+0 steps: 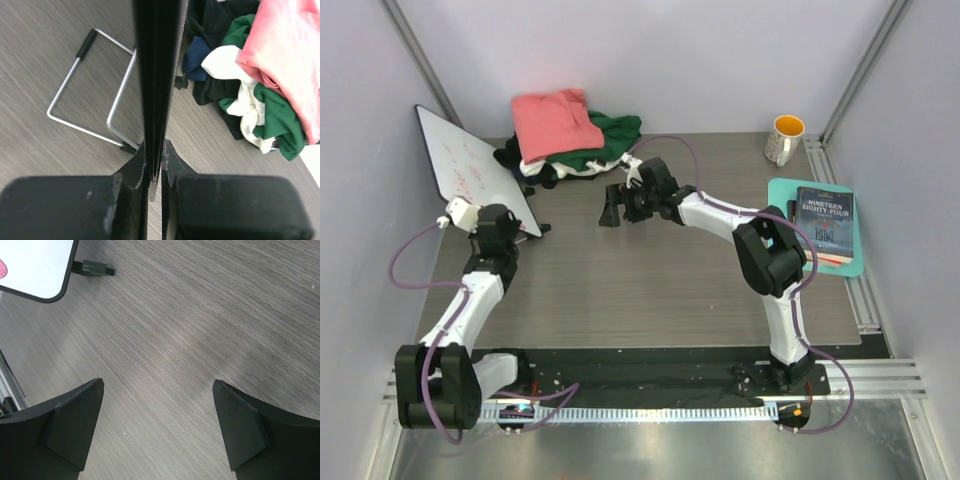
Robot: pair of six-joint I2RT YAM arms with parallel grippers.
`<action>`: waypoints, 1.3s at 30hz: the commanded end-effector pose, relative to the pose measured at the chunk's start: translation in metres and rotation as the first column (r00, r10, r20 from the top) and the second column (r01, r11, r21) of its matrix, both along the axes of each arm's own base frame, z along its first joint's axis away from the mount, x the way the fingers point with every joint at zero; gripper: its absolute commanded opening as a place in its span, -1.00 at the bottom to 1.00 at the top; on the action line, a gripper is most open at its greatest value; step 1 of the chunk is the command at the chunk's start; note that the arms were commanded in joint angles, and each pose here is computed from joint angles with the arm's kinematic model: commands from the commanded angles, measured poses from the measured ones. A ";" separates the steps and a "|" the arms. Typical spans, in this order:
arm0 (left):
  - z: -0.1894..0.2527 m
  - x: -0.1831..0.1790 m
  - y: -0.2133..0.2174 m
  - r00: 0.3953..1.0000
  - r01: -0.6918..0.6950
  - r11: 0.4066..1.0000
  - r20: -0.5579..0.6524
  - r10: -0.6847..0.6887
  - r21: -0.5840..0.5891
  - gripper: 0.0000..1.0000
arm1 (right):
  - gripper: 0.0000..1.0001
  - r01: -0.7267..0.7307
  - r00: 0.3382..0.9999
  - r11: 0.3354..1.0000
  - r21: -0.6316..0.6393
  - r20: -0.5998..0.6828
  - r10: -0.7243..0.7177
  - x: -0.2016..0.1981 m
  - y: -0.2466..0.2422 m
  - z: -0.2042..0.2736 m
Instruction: Fold and stack the t-shirts
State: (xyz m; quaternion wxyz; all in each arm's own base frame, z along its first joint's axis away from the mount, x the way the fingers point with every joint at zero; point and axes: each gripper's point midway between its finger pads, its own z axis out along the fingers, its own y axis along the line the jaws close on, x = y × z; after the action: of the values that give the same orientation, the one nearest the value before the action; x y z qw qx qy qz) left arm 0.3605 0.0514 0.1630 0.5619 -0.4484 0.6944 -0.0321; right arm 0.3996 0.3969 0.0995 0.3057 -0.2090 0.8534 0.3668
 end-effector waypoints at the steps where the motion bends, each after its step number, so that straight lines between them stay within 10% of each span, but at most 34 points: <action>1: -0.040 -0.045 0.026 0.962 -0.067 0.991 -0.256 0.095 0.117 -1.00 | 0.93 -0.013 1.000 0.997 0.070 0.027 0.011 0.016 0.016 0.025; 39: -0.041 -0.068 -0.011 0.926 0.035 0.985 -0.376 0.031 0.169 -1.00 | 0.92 0.034 0.998 0.995 0.094 0.041 -0.038 0.033 -0.018 0.068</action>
State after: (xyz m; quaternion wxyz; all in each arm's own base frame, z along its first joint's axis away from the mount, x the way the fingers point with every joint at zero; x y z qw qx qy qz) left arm 0.3379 0.0267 0.1793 0.5504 -0.4224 0.7200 0.0184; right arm 0.4345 0.3836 0.1169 0.3010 -0.1766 0.8563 0.3808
